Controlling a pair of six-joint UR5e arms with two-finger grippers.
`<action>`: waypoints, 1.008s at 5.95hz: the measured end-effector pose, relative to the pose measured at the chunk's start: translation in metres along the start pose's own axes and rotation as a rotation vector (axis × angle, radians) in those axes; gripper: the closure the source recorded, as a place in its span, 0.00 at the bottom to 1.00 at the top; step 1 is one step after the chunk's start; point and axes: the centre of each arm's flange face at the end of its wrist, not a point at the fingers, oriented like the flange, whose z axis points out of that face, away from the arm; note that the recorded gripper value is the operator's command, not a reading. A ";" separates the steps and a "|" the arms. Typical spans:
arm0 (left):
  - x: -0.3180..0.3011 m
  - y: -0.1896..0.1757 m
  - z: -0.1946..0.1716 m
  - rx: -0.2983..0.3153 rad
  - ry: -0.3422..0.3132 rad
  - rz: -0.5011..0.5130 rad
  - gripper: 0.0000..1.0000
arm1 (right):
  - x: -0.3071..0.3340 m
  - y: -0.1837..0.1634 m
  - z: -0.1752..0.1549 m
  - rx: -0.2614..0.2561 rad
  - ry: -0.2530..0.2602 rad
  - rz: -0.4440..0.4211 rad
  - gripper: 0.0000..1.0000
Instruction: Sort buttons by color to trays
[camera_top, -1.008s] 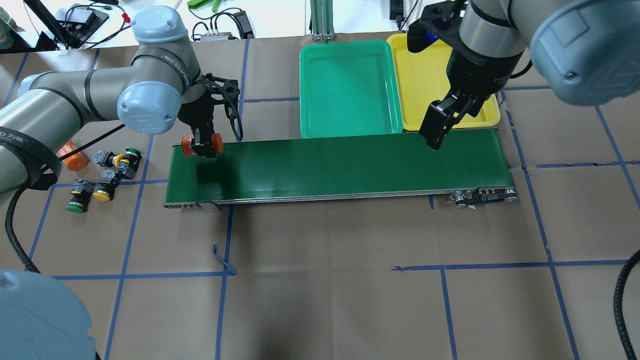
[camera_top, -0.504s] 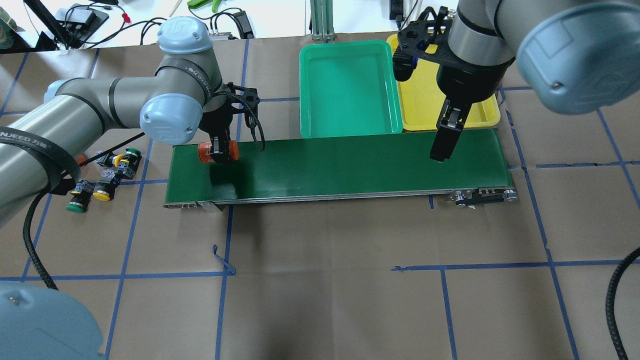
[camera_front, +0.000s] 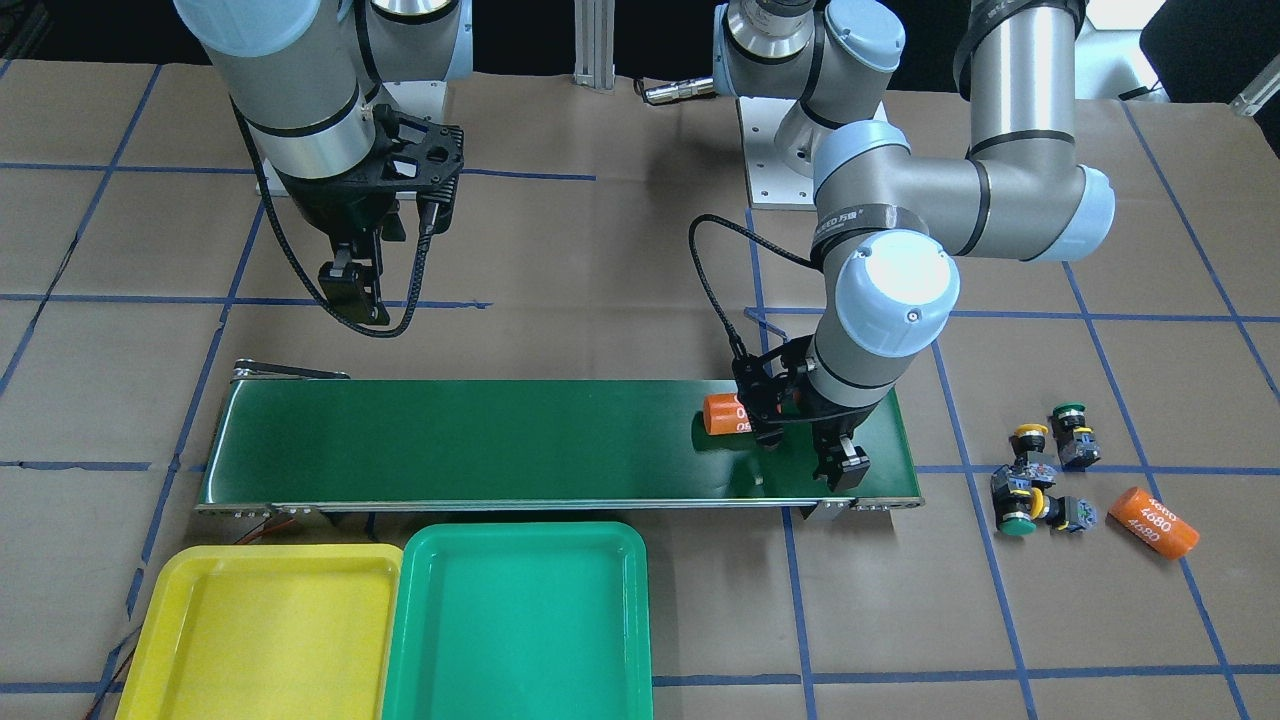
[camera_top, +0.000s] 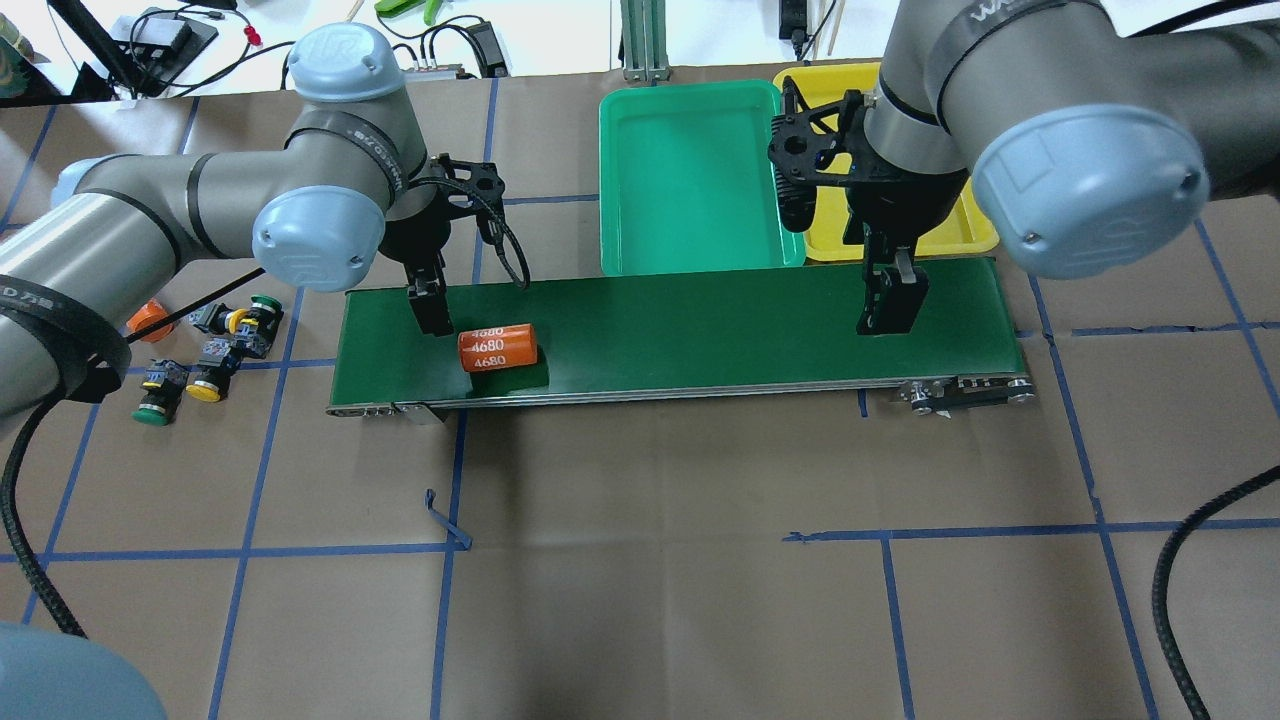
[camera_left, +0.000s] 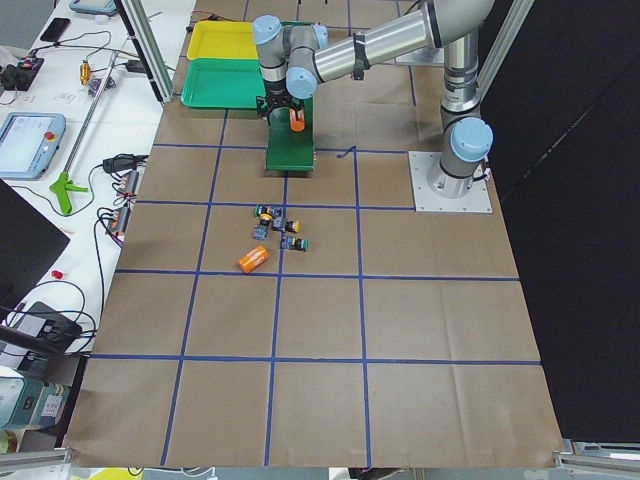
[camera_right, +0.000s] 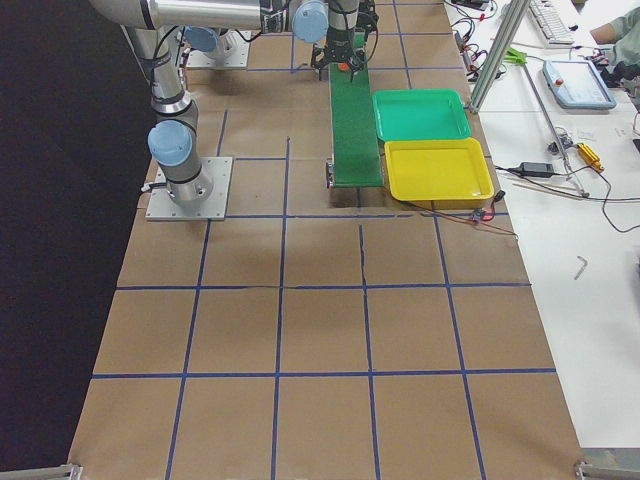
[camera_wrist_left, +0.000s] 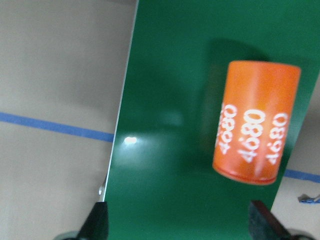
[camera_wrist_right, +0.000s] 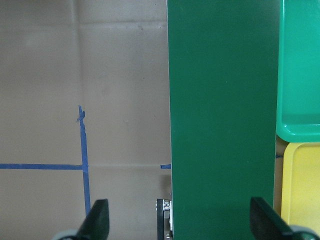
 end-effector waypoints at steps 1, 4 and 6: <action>-0.022 0.040 -0.004 0.015 -0.011 -0.114 0.02 | -0.001 -0.004 0.004 0.023 0.006 -0.014 0.00; -0.075 0.161 0.015 0.076 0.007 -0.357 0.02 | 0.001 -0.014 0.002 0.104 0.034 -0.016 0.00; -0.106 0.247 0.038 0.088 0.016 -0.322 0.02 | 0.002 -0.014 -0.002 0.109 0.056 -0.005 0.00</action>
